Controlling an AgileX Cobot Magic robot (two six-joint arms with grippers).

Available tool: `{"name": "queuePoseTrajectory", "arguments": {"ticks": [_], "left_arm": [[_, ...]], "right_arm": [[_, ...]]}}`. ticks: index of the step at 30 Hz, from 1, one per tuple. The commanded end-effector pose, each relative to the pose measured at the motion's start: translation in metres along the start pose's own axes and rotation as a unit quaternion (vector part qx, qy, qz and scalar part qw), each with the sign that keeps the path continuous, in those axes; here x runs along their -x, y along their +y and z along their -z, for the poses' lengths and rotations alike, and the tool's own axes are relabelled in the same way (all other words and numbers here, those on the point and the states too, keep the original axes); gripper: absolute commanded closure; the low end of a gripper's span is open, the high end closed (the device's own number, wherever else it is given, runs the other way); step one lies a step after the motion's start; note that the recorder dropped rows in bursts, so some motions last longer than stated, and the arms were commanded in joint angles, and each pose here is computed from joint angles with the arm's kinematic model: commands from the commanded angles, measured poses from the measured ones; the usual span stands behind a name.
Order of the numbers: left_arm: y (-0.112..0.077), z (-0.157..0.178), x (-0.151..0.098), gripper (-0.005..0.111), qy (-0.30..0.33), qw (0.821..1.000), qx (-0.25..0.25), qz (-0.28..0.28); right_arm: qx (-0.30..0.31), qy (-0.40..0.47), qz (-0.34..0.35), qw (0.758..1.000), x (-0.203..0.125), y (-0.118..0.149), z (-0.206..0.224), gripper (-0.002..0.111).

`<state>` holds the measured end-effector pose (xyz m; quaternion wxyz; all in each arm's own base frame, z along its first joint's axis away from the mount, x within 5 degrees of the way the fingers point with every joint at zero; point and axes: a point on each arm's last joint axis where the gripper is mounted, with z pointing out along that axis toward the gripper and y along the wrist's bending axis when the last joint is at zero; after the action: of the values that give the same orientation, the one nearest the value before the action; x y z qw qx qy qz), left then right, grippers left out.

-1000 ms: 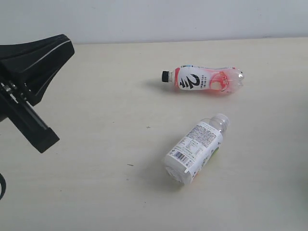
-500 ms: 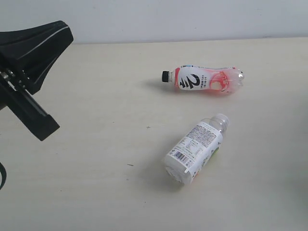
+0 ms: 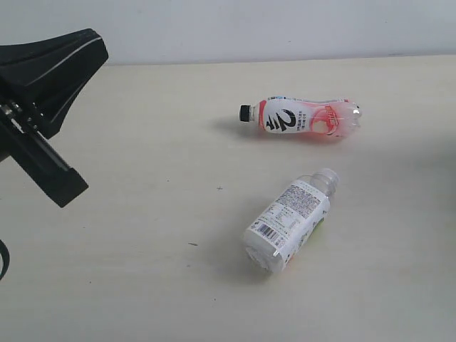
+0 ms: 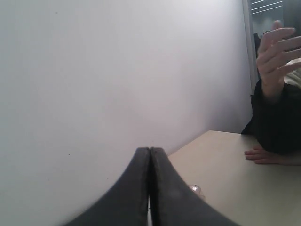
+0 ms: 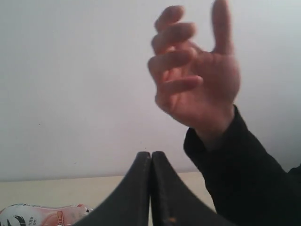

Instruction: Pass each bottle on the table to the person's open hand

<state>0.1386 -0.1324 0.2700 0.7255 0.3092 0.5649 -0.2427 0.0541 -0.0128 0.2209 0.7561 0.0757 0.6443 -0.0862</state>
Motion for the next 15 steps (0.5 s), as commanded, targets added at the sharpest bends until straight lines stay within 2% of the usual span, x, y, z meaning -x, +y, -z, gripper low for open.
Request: {"name": "queuePoseTrajectory", "arguments": {"ticks": [1,15], "left_arm": [[0.0014,-0.0009,0.0028,0.107,-0.006,1.0,0.005,0.004],[0.0012,-0.0011,0.0018,0.107,-0.002,1.0,0.003,0.004]], "right_arm": [[-0.002,0.0,0.004,1.0,-0.0012,-0.0003,0.0004,0.108],[-0.002,0.0,0.002,1.0,-0.0013,-0.0003,0.0004,0.108]]}}
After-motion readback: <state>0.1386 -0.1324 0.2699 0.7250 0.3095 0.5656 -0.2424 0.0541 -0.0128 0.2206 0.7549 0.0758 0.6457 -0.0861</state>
